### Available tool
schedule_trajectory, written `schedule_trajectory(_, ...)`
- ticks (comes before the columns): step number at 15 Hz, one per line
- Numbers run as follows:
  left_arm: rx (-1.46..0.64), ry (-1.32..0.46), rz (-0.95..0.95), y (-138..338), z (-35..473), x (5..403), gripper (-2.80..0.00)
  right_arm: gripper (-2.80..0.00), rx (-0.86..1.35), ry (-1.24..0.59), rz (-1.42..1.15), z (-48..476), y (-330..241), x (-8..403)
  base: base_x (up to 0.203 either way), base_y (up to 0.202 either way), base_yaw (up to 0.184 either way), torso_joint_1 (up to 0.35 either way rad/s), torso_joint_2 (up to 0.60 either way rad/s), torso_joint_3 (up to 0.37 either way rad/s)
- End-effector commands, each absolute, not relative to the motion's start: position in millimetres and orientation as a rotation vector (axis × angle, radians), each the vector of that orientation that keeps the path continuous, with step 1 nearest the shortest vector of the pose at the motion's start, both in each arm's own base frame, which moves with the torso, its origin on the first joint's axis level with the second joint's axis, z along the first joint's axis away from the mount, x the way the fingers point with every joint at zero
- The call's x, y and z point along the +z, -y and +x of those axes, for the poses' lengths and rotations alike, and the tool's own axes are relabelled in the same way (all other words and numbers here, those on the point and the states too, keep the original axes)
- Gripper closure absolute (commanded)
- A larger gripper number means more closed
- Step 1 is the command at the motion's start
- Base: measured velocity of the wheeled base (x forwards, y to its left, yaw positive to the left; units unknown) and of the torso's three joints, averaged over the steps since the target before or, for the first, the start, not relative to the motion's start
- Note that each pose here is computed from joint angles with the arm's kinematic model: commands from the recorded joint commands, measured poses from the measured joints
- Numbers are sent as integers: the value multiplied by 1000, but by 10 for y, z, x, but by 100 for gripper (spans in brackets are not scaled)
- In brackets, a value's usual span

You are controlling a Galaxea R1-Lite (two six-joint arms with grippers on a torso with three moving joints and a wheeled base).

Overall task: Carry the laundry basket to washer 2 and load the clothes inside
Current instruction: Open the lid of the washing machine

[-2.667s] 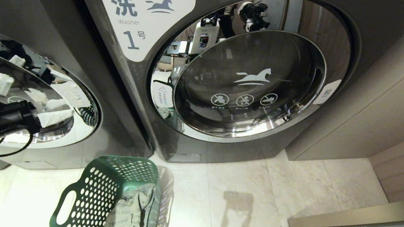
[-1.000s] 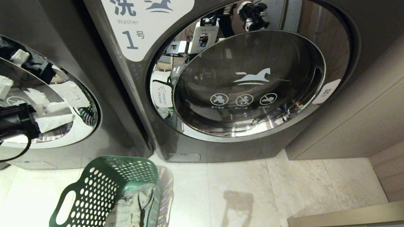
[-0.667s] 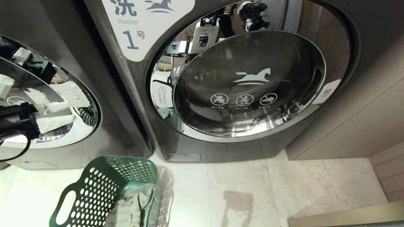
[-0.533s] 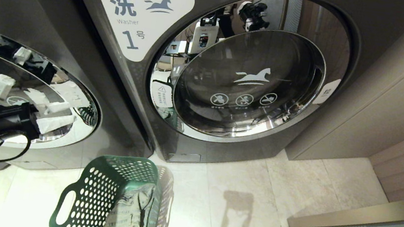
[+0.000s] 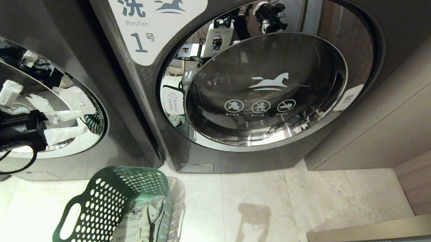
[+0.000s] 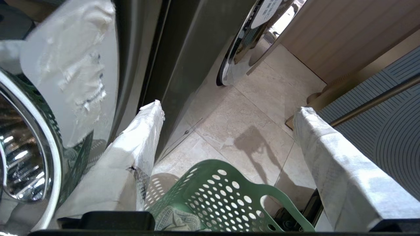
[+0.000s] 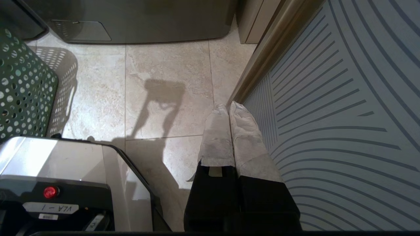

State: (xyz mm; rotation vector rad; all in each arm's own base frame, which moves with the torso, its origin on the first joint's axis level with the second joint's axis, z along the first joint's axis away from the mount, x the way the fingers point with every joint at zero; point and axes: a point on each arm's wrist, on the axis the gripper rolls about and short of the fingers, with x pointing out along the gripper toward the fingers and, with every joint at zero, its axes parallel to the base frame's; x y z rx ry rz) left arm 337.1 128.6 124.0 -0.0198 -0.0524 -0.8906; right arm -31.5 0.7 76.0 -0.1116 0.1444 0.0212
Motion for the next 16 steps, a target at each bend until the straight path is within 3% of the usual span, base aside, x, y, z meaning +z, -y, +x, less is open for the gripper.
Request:
schedule_trajectory(1,-884,51,-19,-1282,3336,1213,-280,0,22,-146,-113,-314,-7,759,0,0,0,0,0,0)
schedule_trajectory(10,-677,79,-14,-1384,3319,1187,-280,0,22,-146,-112,-314,-7,759,0,0,0,0,0,0)
schedule_trajectory(16,-623,-65,-161,-1406,3343,1227,-280,0,22,-146,-111,-314,-7,759,0,0,0,0,0,0)
